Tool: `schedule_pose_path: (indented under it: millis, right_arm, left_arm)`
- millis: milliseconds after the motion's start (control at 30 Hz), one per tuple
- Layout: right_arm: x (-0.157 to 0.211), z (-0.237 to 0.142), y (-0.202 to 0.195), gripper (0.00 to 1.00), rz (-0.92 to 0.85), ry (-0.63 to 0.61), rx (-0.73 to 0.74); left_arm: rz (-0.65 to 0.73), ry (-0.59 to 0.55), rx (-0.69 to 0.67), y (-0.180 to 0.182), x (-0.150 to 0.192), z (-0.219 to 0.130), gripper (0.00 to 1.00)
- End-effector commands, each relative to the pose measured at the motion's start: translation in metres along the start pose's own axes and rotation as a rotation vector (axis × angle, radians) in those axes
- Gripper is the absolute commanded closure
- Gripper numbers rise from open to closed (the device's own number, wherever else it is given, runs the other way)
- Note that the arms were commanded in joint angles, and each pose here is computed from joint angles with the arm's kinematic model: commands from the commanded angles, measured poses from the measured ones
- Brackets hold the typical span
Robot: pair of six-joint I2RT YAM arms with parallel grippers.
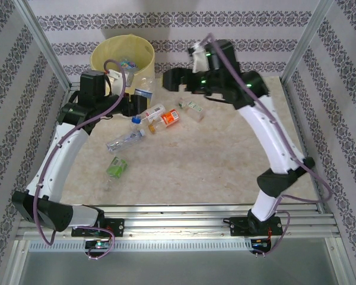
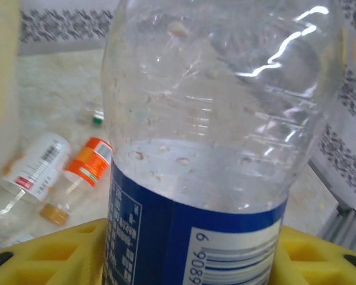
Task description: Throw the plastic bottles in the bin
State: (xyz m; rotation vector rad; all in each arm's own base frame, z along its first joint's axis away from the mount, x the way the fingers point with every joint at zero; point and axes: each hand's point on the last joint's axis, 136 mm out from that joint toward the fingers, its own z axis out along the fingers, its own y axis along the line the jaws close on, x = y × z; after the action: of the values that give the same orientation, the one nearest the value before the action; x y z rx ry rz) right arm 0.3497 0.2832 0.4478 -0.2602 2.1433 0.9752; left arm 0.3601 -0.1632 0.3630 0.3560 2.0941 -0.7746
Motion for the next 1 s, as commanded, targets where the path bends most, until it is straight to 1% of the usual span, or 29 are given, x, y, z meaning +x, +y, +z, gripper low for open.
schedule_pose_path:
  millis: [0,67,233,300,400,500,600,667,767,900,967]
  right_arm:
    - [-0.021,-0.034,-0.009,0.02,-0.011,-0.114,0.045]
    - [-0.021,-0.041,-0.017,0.02,0.0,-0.124,0.054]
    - [-0.008,-0.043,-0.039,0.02,0.053,-0.122,0.071]
    - [-0.003,-0.044,-0.046,0.02,0.072,-0.127,0.07]
    - [0.002,-0.044,-0.057,0.02,0.088,-0.126,0.087]
    - [0.004,-0.045,-0.065,0.02,0.1,-0.121,0.096]
    - [0.004,-0.044,-0.072,0.02,0.11,-0.117,0.105]
    - [0.003,-0.043,-0.077,0.02,0.118,-0.115,0.108]
    - [0.0,-0.04,-0.08,0.02,0.124,-0.115,0.102]
    - [0.001,-0.031,-0.084,0.02,0.137,-0.092,0.091]
    - [0.004,-0.026,-0.087,0.02,0.147,-0.075,0.088]
  left_arm:
    - [0.035,-0.165,-0.061,0.012,-0.055,-0.015,0.55]
    - [0.044,-0.235,-0.091,0.019,-0.08,-0.024,0.55]
    - [0.099,-0.466,-0.161,0.027,-0.156,-0.06,0.55]
    - [0.131,-0.574,-0.18,0.024,-0.188,-0.079,0.55]
    - [0.182,-0.721,-0.209,0.016,-0.226,-0.108,0.55]
    - [0.226,-0.866,-0.239,0.005,-0.254,-0.138,0.57]
    - [0.258,-0.984,-0.264,-0.003,-0.272,-0.162,0.58]
    - [0.265,-1.018,-0.277,-0.001,-0.277,-0.165,0.58]
    - [0.259,-1.012,-0.299,0.013,-0.28,-0.152,0.59]
    - [0.228,-0.957,-0.306,0.042,-0.281,-0.116,0.58]
    - [0.195,-0.899,-0.318,0.068,-0.276,-0.088,0.56]
